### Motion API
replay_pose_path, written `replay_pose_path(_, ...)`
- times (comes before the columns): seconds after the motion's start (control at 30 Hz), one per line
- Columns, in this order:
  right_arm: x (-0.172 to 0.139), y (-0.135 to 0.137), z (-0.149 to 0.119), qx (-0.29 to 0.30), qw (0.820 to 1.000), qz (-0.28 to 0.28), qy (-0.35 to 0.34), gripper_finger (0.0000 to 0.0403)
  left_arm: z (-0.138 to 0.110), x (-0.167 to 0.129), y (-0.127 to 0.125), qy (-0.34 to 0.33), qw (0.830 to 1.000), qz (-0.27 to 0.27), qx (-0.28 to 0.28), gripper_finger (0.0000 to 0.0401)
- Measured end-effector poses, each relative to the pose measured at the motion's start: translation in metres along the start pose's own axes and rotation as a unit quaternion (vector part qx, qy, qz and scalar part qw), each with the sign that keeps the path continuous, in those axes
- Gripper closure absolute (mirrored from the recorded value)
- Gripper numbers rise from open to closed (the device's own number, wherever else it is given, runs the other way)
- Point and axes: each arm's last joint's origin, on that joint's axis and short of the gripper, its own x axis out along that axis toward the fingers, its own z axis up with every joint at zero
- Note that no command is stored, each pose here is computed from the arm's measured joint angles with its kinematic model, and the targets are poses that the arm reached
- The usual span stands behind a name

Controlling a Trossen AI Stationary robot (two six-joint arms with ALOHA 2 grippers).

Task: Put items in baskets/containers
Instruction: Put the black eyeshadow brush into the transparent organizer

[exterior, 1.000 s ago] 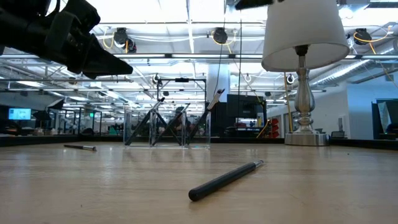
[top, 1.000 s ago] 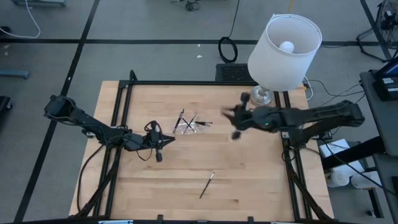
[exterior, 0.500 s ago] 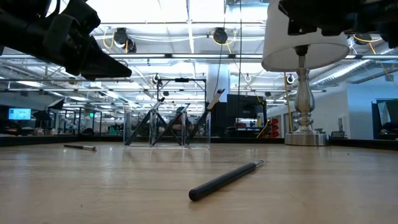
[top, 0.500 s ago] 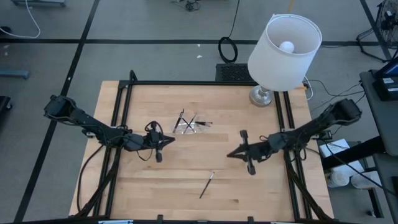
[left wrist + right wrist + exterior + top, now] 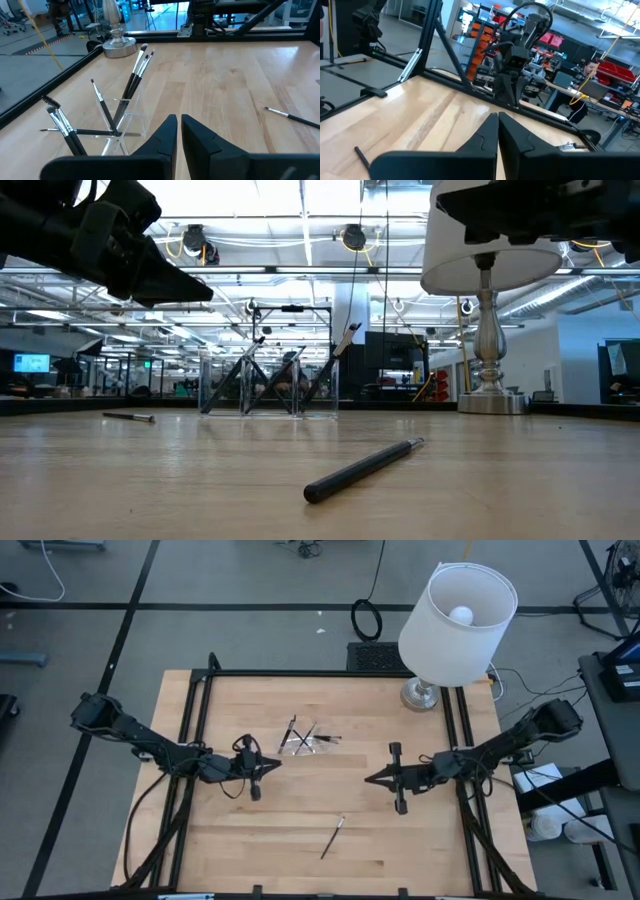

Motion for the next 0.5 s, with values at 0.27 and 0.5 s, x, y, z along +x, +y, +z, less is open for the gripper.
replay_pose_path(0.27,0.0000,-0.0006,0.0014,0.017,1.000,-0.003,-0.007,0.0401,0.0000,0.0000,0.0000,0.000,1.000,0.000,-0.001,0.0366)
replay_pose_path(0.5,-0.0001,0.0038,-0.0011,0.019,0.998,0.055,-0.006,0.0402,0.0000,0.0000,0.0000,0.000,1.000,0.000,-0.003,0.0366)
